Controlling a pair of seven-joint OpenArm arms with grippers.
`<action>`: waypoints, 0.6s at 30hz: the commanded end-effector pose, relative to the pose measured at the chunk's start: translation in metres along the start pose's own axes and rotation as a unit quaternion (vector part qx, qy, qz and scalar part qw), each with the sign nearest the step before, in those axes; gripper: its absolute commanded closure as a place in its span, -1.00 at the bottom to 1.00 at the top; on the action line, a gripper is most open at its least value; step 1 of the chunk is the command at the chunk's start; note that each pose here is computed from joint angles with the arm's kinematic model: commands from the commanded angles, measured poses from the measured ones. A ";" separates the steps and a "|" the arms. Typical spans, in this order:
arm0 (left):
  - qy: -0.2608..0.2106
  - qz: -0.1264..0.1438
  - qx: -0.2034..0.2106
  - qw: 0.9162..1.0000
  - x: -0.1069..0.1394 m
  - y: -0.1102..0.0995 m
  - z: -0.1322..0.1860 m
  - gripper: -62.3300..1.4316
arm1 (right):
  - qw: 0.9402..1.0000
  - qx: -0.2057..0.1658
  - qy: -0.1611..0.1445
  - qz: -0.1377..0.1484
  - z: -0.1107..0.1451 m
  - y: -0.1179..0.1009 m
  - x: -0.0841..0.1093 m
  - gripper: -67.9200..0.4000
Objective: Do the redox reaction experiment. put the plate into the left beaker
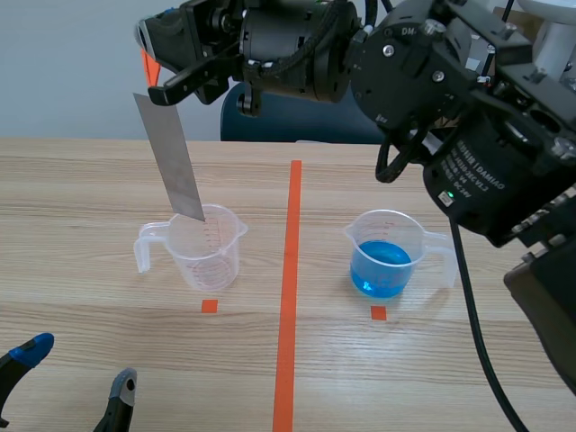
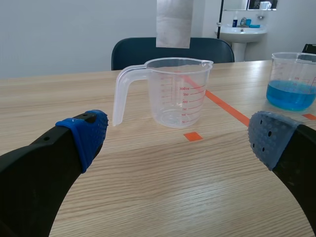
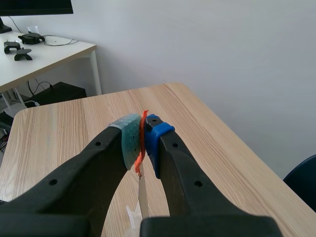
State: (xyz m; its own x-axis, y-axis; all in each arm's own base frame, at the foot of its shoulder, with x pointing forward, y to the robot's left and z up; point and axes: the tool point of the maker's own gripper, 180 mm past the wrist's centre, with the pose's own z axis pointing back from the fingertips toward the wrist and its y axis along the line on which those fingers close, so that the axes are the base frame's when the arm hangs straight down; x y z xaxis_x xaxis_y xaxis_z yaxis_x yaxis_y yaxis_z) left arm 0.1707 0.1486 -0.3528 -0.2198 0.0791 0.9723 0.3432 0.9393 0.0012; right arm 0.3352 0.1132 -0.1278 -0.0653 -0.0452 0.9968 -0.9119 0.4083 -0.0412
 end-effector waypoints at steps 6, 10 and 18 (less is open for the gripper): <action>-0.015 -0.006 -0.003 1.000 0.007 0.003 -0.003 -0.93 | 1.000 -0.014 -0.013 -0.013 0.000 -0.015 -0.002 0.98; -0.015 -0.006 -0.003 1.000 0.007 0.003 -0.003 -0.93 | 1.000 -0.022 -0.011 -0.016 0.000 -0.020 -0.010 0.98; -0.015 -0.006 -0.003 1.000 0.007 0.003 -0.003 -0.93 | 1.000 -0.015 -0.004 -0.013 -0.003 -0.015 -0.021 0.98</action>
State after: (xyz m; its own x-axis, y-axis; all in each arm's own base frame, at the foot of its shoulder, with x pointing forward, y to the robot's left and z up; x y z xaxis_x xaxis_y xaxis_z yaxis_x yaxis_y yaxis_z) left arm 0.1707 0.1486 -0.3528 -0.2198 0.0791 0.9723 0.3432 0.9393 0.0012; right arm 0.3529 0.1057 -0.1635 -0.0112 -0.0316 0.9994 -0.8929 0.4503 0.0042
